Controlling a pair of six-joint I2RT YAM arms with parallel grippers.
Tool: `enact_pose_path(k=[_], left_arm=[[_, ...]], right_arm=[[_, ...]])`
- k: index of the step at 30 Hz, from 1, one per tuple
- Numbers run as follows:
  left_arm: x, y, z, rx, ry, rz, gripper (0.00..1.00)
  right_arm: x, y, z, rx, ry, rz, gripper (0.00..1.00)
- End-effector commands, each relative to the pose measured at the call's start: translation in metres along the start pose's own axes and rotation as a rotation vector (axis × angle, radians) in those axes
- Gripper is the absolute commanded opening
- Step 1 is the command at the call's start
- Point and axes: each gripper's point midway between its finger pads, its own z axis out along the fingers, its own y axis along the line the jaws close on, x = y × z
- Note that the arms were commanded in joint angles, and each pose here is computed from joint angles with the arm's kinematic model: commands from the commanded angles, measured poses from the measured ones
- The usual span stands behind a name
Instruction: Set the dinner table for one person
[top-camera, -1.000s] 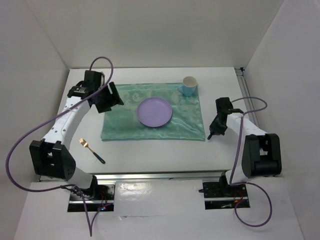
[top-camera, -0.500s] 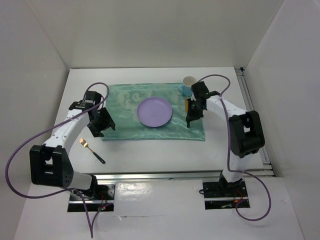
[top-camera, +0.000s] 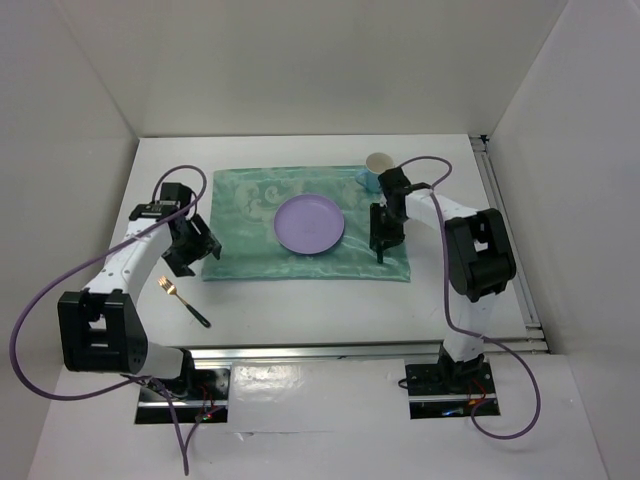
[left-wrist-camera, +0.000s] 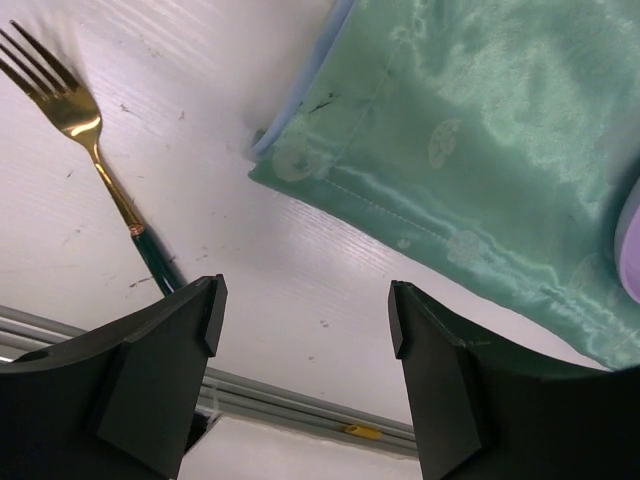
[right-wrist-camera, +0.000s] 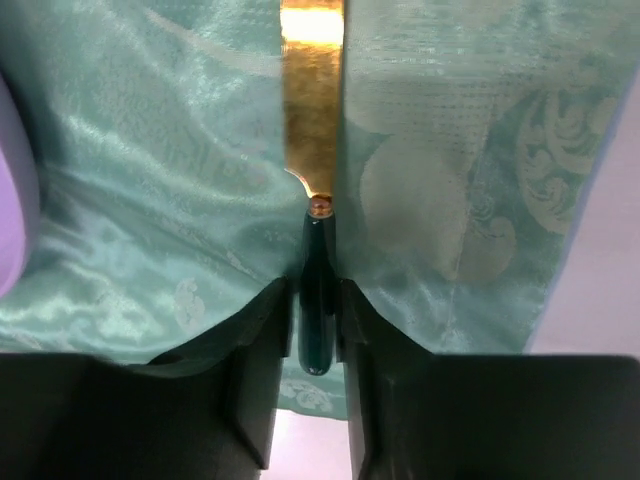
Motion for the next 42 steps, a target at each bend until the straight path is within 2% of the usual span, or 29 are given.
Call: enact_pose_path(k=[1, 3, 6, 11, 20, 23, 27, 29, 31, 32, 33, 37, 39, 40, 41, 42], left_arm=[[0.004, 0.016, 0.007, -0.066, 0.013, -0.023, 0.85], [0.014, 0.027, 0.016, -0.122, 0.043, -0.050, 0.86], [0.035, 0.050, 0.024, -0.209, 0.101, -0.141, 0.85], [0.060, 0.068, 0.027, -0.231, 0.123, -0.225, 0.84], [0.071, 0.078, 0.037, -0.233, 0.119, -0.344, 0.83], [0.084, 0.081, 0.049, -0.231, 0.179, -0.384, 0.76], [0.082, 0.080, 0.056, -0.223, 0.169, -0.394, 0.72], [0.082, 0.082, 0.058, -0.230, 0.162, -0.393, 0.66], [0.081, 0.082, 0.062, -0.229, 0.157, -0.416, 0.58], [0.079, 0.084, 0.064, -0.232, 0.157, -0.429, 0.51], [0.077, 0.085, 0.067, -0.227, 0.149, -0.439, 0.48], [0.080, 0.095, 0.075, -0.251, 0.182, -0.467, 0.33], [0.075, 0.096, 0.074, -0.247, 0.175, -0.472, 0.22], [0.071, 0.099, 0.072, -0.253, 0.166, -0.472, 0.07], [0.066, 0.098, 0.066, -0.249, 0.158, -0.483, 0.00], [0.047, 0.095, 0.056, -0.232, 0.091, -0.470, 0.00]], right_arm=[[-0.027, 0.000, -0.012, 0.025, -0.081, 0.009, 0.50], [-0.027, 0.001, -0.017, 0.023, -0.084, 0.018, 0.78], [-0.040, 0.004, -0.042, 0.023, -0.144, 0.024, 0.88], [-0.049, 0.009, -0.074, 0.007, -0.212, 0.020, 0.89], [-0.045, 0.011, -0.106, -0.004, -0.247, 0.009, 0.88], [-0.042, 0.007, -0.110, 0.014, -0.252, 0.011, 0.88], [-0.037, 0.003, -0.111, 0.023, -0.254, 0.012, 0.87], [-0.035, 0.002, -0.112, 0.023, -0.253, 0.013, 0.85], [-0.032, 0.002, -0.112, 0.027, -0.244, 0.013, 0.85], [-0.032, 0.002, -0.112, 0.027, -0.244, 0.013, 0.84], [-0.032, 0.002, -0.112, 0.027, -0.244, 0.013, 0.84], [-0.030, -0.002, -0.115, 0.046, -0.244, 0.015, 0.84], [-0.031, -0.004, -0.115, 0.055, -0.247, 0.016, 0.84], [-0.029, -0.006, -0.118, 0.064, -0.249, 0.017, 0.84], [-0.029, -0.006, -0.118, 0.064, -0.249, 0.017, 0.84], [-0.029, -0.006, -0.121, 0.065, -0.246, 0.017, 0.84]])
